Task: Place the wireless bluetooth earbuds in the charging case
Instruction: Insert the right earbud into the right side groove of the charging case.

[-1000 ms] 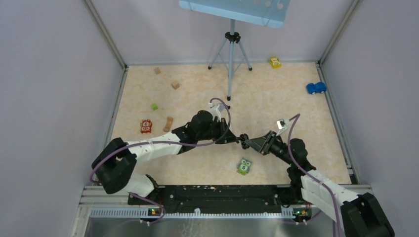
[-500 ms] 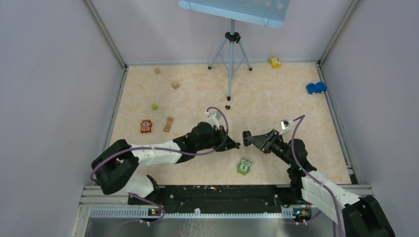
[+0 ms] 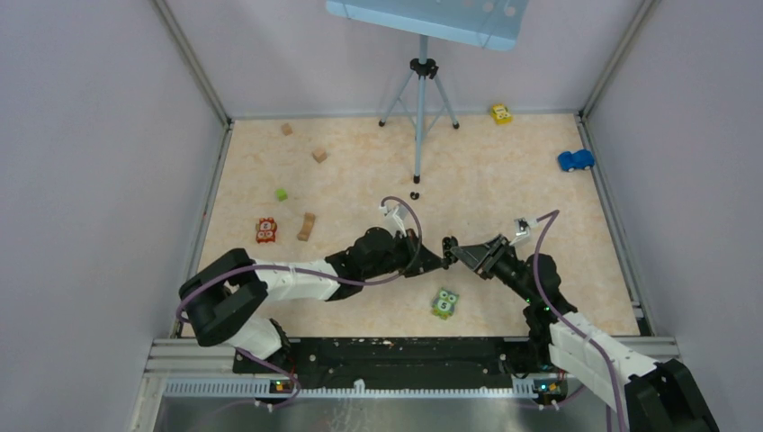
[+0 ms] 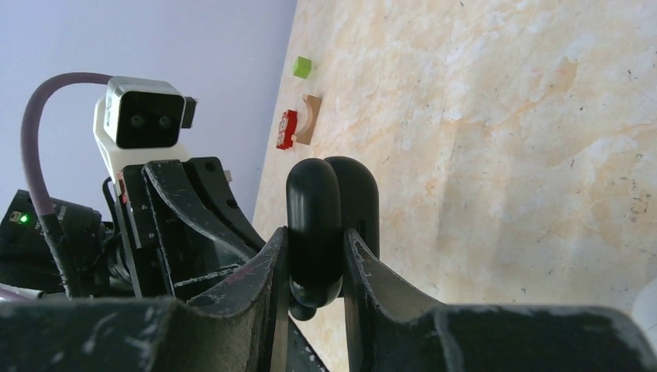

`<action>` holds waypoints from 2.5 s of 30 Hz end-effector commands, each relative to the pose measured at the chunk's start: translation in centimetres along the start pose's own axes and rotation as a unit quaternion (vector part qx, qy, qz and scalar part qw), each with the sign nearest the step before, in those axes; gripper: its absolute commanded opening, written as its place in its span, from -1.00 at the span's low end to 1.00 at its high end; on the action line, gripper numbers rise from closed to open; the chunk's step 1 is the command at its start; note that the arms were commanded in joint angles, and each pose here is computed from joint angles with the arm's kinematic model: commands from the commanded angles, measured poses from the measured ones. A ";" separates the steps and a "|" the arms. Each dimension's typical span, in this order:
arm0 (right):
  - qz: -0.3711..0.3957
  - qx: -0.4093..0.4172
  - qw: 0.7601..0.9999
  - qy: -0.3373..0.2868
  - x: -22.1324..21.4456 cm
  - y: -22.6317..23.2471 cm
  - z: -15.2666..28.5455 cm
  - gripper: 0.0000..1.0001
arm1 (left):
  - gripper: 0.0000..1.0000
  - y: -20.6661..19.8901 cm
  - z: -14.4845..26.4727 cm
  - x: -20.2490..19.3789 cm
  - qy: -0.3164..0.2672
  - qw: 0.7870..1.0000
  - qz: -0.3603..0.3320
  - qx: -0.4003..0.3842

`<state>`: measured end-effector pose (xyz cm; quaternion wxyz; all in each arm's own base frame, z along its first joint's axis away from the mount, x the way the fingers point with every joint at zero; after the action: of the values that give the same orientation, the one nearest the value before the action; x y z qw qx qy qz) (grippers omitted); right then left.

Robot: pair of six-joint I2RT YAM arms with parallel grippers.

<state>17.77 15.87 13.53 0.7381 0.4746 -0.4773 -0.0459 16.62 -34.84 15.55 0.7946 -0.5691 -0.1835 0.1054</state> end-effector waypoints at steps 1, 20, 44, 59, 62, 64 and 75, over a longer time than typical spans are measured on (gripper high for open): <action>-0.007 -0.004 1.000 0.001 -1.1 -0.8 0.6 -0.88 | -1.00 -2.1 -0.6 0.4 -0.017 0.999 0.008 -0.044; -0.014 -0.008 1.000 0.001 -1.5 -1.1 1.1 -0.89 | -1.00 -2.4 -1.2 1.1 -0.047 0.998 0.013 -0.032; -0.013 -0.006 1.000 0.011 -1.7 -1.0 1.1 -0.89 | -1.00 -2.4 -0.4 2.3 -0.096 0.995 0.015 -0.024; -0.023 -0.014 1.000 0.000 -1.9 -1.5 1.3 -0.89 | -1.00 -1.9 -0.6 1.7 -0.080 0.996 0.035 -0.024; -0.027 -0.018 0.999 -0.010 -1.6 -1.6 1.2 -0.89 | -1.00 -2.0 -0.5 1.7 -0.079 0.996 0.038 -0.024; -0.028 -0.019 0.999 -0.015 -1.4 -1.5 1.1 -0.89 | -1.00 -2.0 -0.5 1.5 -0.076 0.996 0.037 -0.024; -0.025 -0.004 1.000 -0.015 -0.9 -0.7 0.3 -0.86 | -1.00 -2.0 -0.4 1.3 -0.074 0.996 0.037 -0.032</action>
<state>18.10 15.66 13.85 0.7338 0.4756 -0.4787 -0.0783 18.04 -35.15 15.93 0.7761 -0.5645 -0.2168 0.1790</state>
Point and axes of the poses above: each gripper's point midway between its finger pads, its own z axis back along the fingers, its own y axis along the line the jaws close on, x = y × z, the point moved 5 cm from there along z, back along the fingers, and after that the axes turned 15 degrees about z, right-handed, at the moved point
